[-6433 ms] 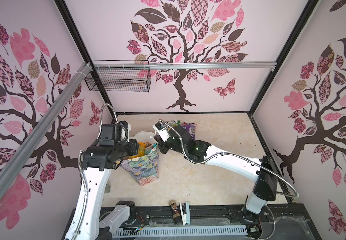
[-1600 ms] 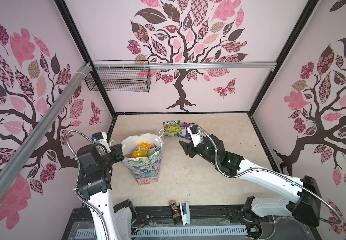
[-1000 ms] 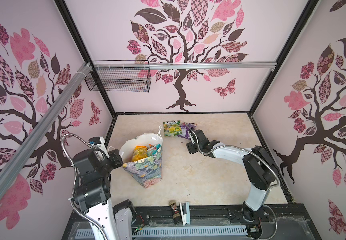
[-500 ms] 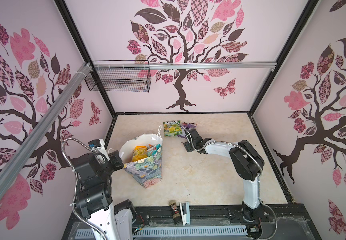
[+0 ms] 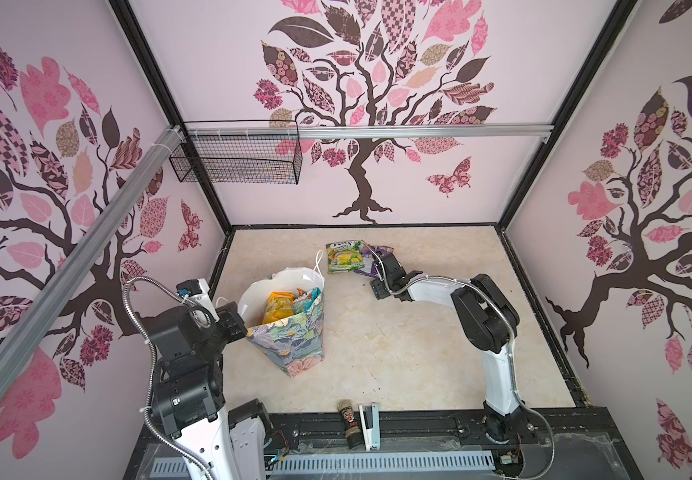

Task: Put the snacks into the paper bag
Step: 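Close the right gripper on the purple packet's corner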

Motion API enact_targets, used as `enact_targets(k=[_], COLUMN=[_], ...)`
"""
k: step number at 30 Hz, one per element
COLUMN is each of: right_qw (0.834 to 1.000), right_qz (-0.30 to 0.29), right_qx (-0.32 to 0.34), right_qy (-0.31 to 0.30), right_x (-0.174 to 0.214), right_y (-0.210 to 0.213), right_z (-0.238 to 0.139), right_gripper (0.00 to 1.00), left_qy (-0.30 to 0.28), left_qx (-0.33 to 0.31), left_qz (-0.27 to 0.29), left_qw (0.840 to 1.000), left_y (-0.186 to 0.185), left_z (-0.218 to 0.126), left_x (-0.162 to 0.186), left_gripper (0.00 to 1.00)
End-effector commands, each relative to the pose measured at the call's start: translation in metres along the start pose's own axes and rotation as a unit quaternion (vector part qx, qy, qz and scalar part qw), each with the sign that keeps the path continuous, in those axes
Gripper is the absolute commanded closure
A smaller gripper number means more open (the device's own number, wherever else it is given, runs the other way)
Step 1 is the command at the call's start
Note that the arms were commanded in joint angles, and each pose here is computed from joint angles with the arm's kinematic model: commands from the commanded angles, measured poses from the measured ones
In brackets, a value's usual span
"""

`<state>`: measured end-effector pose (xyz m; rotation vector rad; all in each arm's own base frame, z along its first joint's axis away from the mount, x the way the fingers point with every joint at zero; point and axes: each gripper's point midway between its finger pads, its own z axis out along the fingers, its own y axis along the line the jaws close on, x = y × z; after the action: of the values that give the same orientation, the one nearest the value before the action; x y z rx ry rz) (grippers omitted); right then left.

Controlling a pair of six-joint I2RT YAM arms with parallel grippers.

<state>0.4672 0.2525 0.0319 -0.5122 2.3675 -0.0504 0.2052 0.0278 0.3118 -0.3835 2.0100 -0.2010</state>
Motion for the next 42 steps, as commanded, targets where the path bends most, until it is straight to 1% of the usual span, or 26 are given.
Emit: enact_targets(k=[1, 5, 9, 17, 22, 27, 31, 37, 42], right_qw=[1.000, 1.000, 0.999, 0.999, 0.999, 0.999, 0.999, 0.999, 0.997], right_qz=[0.010, 0.015, 0.033, 0.034, 0.033, 0.032, 0.035, 0.046, 0.063], right_qx=[-0.008, -0.009, -0.024, -0.024, -0.022, -0.016, -0.012, -0.020, -0.042], right_qy=[0.008, 0.015, 0.019, 0.024, 0.027, 0.030, 0.023, -0.008, -0.031], right_x=[-0.002, -0.001, 0.002, 0.007, 0.010, 0.011, 0.006, -0.007, -0.012], right_y=[0.003, 0.003, 0.001, 0.000, -0.002, -0.006, -0.009, -0.013, -0.012], right_z=[0.014, 0.019, 0.023, 0.027, 0.029, 0.029, 0.024, 0.000, -0.028], right_gripper=[0.22, 0.24, 0.32, 0.47, 0.62, 0.89, 0.99, 1.00, 1.00], left_qy=[-0.008, -0.009, -0.009, -0.007, -0.006, -0.007, 0.000, -0.003, -0.004], left_qx=[0.006, 0.006, 0.006, 0.004, -0.002, -0.008, -0.011, -0.013, -0.012], left_qz=[0.000, 0.001, 0.001, 0.001, 0.007, 0.017, 0.022, 0.026, 0.027], left_qw=[1.000, 1.000, 1.000, 1.000, 1.000, 1.000, 1.000, 1.000, 1.000], left_y=[-0.001, -0.001, -0.001, 0.000, 0.001, 0.000, 0.000, 0.000, 0.000], left_z=[0.002, 0.002, 0.002, 0.003, 0.004, 0.002, 0.003, 0.003, 0.002], left_x=[-0.002, -0.002, -0.002, -0.001, -0.001, -0.001, 0.001, 0.001, 0.001], left_gripper=[1.00, 1.00, 1.00, 1.00, 1.00, 1.00, 1.00, 1.00, 1.00])
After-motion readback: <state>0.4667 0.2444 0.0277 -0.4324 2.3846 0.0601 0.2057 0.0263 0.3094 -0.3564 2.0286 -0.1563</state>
